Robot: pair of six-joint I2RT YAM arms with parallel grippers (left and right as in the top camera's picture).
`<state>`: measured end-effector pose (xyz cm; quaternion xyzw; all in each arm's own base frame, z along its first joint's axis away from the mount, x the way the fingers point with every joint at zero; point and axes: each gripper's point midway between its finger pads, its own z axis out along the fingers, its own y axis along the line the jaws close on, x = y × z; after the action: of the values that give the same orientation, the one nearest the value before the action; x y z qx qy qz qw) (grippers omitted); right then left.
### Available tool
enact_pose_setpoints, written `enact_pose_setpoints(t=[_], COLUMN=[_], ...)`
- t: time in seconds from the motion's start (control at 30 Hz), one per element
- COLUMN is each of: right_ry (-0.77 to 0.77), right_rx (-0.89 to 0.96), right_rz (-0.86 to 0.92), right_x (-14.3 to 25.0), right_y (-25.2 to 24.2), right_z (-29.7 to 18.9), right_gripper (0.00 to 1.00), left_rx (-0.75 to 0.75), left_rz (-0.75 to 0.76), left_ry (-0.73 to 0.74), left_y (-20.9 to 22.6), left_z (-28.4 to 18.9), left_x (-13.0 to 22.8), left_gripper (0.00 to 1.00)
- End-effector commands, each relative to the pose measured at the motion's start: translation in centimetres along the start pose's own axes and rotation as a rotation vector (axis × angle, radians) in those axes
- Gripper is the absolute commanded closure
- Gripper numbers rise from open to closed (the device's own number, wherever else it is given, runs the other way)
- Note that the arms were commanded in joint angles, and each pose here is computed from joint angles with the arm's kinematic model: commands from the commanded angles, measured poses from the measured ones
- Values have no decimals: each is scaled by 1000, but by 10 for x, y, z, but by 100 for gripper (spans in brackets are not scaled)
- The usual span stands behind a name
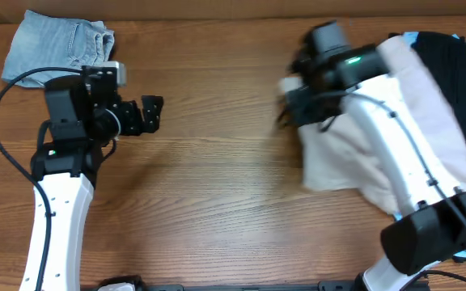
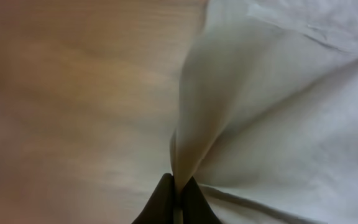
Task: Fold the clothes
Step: 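Pull the beige shorts with the right gripper onto the table center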
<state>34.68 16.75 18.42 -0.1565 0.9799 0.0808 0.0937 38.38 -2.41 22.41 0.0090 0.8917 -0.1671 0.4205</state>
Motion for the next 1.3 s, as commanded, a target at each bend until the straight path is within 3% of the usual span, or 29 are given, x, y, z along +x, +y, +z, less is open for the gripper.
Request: enact_pose_setpoints(t=[0.0,0.07,0.13,0.17,0.2,0.33,0.4,0.43,0.47,0.6,0.73,0.97,1.27], right_ry=[-16,12,34,37,34,-43,-86,-119,-138,-192,-211,-217,-215], right_rx=[-170,-207,-229,-233,-222,-105,-86,-70,-58,-8,22,34,35], right_rz=[-169,-263,-300,-299,-262,-1,105,195,260,485,590,626,626], right_x=[14,34,50,54,53,23,7,-5,-13,-23,-18,-15,-15], right_y=[88,132,161,167,168,117,84,51,25,-67,-111,-127,-127], right_z=[-17,-16,-16,-16,-16,-22,-29,-36,-38,-49,-56,-58,-58], right_gripper=[96,96,88,60,44,31,17,4,1,0,0,0,0], left_rx=[-43,-70,-109,-109,-109,-91,-27,36,71,192,213,58,-98], left_rz=[-33,-40,-40,-30,-30,-15,40,95,131,290,421,579,561], left_ry=[-42,-47,-48,-48,-48,-41,-27,-6,16,142,263,402,500], left_y=[16,24,31,31,31,25,9,-8,-19,-67,-97,-107,-74], left_z=[-9,-10,-11,-11,-11,-9,-6,-2,4,43,81,140,172], left_x=[-14,-15,-15,-15,-15,-14,-11,-6,-1,36,77,139,177], left_gripper=[0,0,0,0,0,0,0,0,0,0,0,0,0])
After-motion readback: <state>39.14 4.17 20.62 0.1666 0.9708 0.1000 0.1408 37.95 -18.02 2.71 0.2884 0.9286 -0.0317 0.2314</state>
